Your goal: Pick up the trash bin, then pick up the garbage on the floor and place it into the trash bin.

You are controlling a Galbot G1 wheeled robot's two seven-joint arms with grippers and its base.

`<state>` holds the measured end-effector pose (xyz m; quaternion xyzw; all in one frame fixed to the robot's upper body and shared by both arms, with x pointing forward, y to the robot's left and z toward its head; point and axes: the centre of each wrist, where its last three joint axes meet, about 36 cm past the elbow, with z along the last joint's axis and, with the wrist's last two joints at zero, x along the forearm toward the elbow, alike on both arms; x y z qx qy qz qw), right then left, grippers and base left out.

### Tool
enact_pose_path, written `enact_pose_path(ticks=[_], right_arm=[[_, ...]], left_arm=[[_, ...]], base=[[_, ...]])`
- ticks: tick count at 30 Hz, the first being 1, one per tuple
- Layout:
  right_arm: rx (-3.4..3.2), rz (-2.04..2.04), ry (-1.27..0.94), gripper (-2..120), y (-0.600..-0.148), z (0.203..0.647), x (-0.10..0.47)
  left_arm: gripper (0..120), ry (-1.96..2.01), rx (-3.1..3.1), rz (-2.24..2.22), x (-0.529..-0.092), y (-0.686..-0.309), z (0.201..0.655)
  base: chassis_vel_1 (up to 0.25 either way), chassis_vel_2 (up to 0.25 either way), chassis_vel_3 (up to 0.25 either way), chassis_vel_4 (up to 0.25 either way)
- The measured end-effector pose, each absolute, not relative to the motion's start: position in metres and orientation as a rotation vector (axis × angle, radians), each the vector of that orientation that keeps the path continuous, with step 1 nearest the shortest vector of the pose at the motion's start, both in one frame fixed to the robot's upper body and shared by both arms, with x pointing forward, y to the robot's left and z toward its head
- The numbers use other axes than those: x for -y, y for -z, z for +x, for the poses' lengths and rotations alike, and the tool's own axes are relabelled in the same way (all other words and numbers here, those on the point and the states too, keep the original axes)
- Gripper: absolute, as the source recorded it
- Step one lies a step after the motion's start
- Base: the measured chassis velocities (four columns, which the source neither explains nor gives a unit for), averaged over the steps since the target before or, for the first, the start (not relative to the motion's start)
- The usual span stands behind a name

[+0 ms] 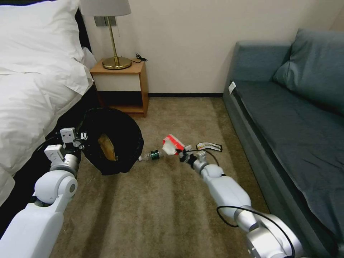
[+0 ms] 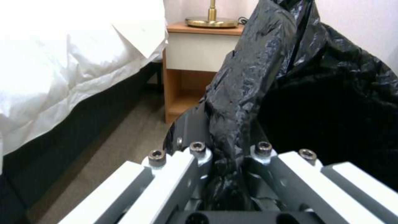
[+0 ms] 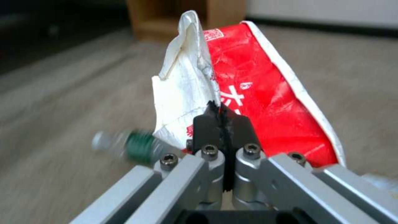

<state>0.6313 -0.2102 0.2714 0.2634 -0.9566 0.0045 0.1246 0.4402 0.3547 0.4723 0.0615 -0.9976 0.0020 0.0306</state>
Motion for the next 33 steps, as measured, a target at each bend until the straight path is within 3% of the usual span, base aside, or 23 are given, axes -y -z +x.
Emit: enact_pose_path(ticks=[6,14,18,21,33], right_arm=[[2.978,0.788,0.066,0,-0.341,0.652,0.231],[3.097,1.046,0.126,0,-0.399,0.658,0.214],[3.082,1.206,0.164,0,-0.411,0.652,0.198],[3.017,1.452,0.250,0,-0.431,0.632,0.156],[2.835,1.699,0.384,0,-0.434,0.588,0.069]], left_arm=[[4,-0.001,3.069,0.189,-0.357,-0.466,0.444],[4,-0.009,3.064,0.197,-0.359,-0.462,0.452],[4,-0.012,3.063,0.199,-0.360,-0.460,0.455],[4,-0.014,3.065,0.202,-0.361,-0.460,0.461],[4,-0.018,3.065,0.194,-0.360,-0.461,0.468]], base=[[0.000,0.000,0.000,0.000],[0.000,0.000,0.000,0.000],[0.000,0.000,0.000,0.000],[0.000,0.000,0.000,0.000],[0.000,0.000,0.000,0.000]])
